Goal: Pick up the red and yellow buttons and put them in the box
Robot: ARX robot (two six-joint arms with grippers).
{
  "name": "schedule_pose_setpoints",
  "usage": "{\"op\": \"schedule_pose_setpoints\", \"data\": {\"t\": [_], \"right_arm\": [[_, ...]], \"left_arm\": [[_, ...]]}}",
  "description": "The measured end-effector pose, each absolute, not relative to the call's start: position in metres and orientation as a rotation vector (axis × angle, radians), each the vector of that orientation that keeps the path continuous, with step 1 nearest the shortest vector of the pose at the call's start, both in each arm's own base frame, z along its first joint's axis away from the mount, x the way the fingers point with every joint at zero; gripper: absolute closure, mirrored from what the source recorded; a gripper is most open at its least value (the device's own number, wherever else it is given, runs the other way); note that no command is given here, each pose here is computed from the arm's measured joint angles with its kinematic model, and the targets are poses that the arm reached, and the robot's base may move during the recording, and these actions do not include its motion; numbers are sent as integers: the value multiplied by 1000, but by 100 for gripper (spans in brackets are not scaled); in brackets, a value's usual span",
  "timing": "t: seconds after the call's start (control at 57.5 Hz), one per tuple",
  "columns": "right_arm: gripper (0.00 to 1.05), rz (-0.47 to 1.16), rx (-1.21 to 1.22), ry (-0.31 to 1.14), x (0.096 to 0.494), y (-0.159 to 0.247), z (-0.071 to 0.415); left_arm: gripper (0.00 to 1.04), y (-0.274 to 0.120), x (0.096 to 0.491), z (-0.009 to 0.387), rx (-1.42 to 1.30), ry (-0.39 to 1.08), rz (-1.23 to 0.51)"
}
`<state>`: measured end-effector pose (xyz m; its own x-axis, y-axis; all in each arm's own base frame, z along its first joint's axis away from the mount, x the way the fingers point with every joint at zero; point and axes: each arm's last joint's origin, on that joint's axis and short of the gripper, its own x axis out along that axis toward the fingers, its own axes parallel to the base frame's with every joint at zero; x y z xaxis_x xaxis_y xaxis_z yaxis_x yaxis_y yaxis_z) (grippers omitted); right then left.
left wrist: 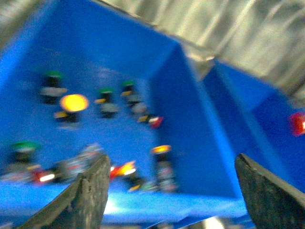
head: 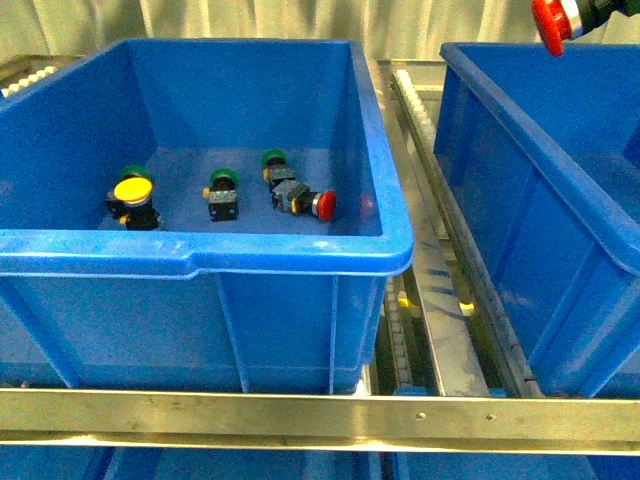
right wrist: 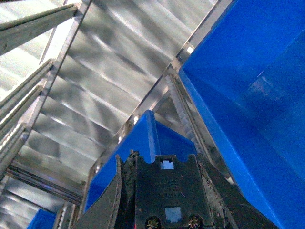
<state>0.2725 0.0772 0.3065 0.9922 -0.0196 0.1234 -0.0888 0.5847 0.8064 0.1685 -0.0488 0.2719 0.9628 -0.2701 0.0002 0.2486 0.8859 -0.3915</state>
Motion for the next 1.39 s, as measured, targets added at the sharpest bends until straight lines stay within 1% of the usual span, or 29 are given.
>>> {"op": "schedule_pose_setpoints", "data": {"t": [0.017,0.035,0.052,0.139,0.157,0.191,0.244,0.278,0.365,0.4,0.452,0.574,0.678,0.748,1.096,1.148,1.183,1.2,1.235,1.253,1.392], "right_arm": [[78,37,937,-126,273,79,307],[78,34,926,-126,273,80,308],[78,31,922,-127,273,80,308],[78,19,890,-134,274,83,310],[78,18,882,-135,274,84,311],[78,17,866,-137,273,86,311],[78,14,836,-136,273,90,312],[78,6,805,-140,272,93,312],[78,-16,740,-155,269,99,313],[79,-30,700,-157,268,101,313],[79,-52,638,-161,266,104,312],[79,-63,590,-153,261,107,308],[79,-81,571,-155,255,108,304],[79,-83,563,-156,253,108,304],[79,-88,534,-165,248,111,305],[79,-99,525,-166,248,112,305],[79,-103,515,-166,248,112,305],[79,-103,514,-166,248,112,305],[79,-105,504,-165,247,113,305],[79,-106,503,-165,247,113,305],[79,-97,486,-164,245,115,305]], "left_arm": [[35,-48,156,257,-322,58,-188],[39,-47,147,248,-264,61,-145],[41,-47,143,243,-225,62,-126],[57,-40,113,209,-72,76,-7],[58,-39,111,206,-67,76,-6],[66,-36,104,197,-47,56,-11],[73,-32,100,193,-45,21,-18],[80,-29,98,190,-40,1,-17],[94,-24,98,184,-25,1,-14],[103,-22,98,182,-21,4,-16],[102,-18,98,180,-17,1,-16],[102,-14,97,180,-16,-9,-11],[102,-5,98,170,-10,0,-39],[102,-1,97,169,-11,-3,4],[102,0,97,170,-9,-6,-5],[95,0,97,170,-9,-6,-5],[88,0,97,170,-9,-6,-4],[87,0,97,170,-9,-6,-4],[79,0,97,170,-9,-6,-4],[78,0,97,170,-9,-6,-4],[53,0,97,170,-9,-6,-4]]}}
